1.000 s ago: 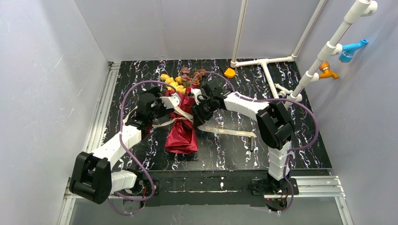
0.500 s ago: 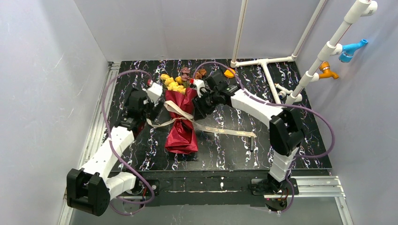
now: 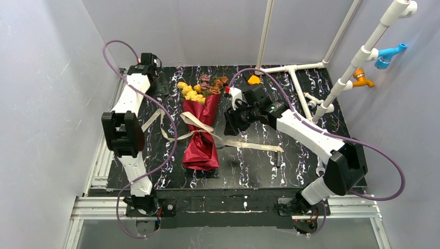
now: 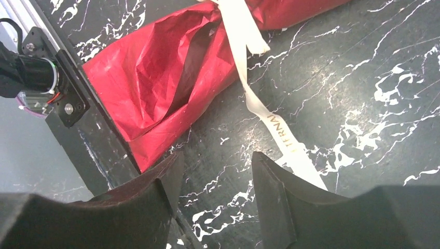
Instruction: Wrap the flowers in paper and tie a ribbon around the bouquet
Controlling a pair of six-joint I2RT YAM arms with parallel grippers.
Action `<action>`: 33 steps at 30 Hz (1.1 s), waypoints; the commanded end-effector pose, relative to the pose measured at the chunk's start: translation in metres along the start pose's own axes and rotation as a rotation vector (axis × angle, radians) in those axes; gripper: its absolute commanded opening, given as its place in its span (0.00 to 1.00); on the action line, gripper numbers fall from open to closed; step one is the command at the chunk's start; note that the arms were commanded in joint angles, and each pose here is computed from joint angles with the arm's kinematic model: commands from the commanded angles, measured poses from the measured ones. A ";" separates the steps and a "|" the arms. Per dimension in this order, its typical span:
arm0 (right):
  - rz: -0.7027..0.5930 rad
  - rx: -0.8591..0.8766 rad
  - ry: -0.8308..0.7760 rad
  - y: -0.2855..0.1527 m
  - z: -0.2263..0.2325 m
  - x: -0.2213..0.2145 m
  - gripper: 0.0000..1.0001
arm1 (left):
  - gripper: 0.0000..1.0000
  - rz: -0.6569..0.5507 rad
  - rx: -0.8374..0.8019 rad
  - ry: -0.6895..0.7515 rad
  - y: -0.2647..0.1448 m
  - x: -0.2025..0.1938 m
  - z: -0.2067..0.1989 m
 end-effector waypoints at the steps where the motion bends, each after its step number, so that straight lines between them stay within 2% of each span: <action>1: -0.053 -0.011 0.014 -0.011 0.007 0.001 0.61 | 0.79 0.227 0.022 -0.293 -0.003 -0.008 0.020; 5: -0.026 -0.020 0.025 -0.008 0.005 -0.009 0.61 | 0.70 0.360 -0.052 -0.530 0.023 -0.014 0.027; 8: -0.010 -0.014 0.029 -0.007 0.005 -0.013 0.61 | 0.68 0.390 -0.101 -0.655 0.040 -0.019 0.028; 15: -0.001 -0.026 0.018 -0.010 0.005 -0.017 0.61 | 0.65 0.449 -0.152 -0.744 0.073 -0.029 0.018; 22: 0.002 -0.035 0.011 -0.015 0.006 -0.017 0.61 | 0.54 0.463 -0.108 -0.795 0.097 -0.040 0.018; 26: 0.005 -0.037 0.012 -0.017 0.007 -0.017 0.61 | 0.40 0.467 -0.079 -0.800 0.108 -0.046 0.020; 29: 0.003 -0.038 0.010 -0.019 0.008 -0.016 0.61 | 0.22 0.452 -0.086 -0.793 0.111 -0.043 0.021; 31: 0.001 -0.040 0.009 -0.021 0.008 -0.015 0.61 | 0.05 0.434 -0.103 -0.776 0.111 -0.039 0.022; 32: 0.000 -0.040 0.009 -0.021 0.008 -0.015 0.61 | 0.00 0.427 -0.109 -0.763 0.108 -0.039 0.022; 33: -0.002 -0.040 0.008 -0.022 0.008 -0.014 0.61 | 0.00 0.418 -0.108 -0.755 0.104 -0.039 0.024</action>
Point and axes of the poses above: each gripper's point midway between its finger pads, its own y axis out along the fingers, its own z axis along the line the jaws close on, x = y × z, the point moved 7 cm from there along -y, back along the fingers, and after that the axes turned 10 degrees about -y, right-handed, at the moved point
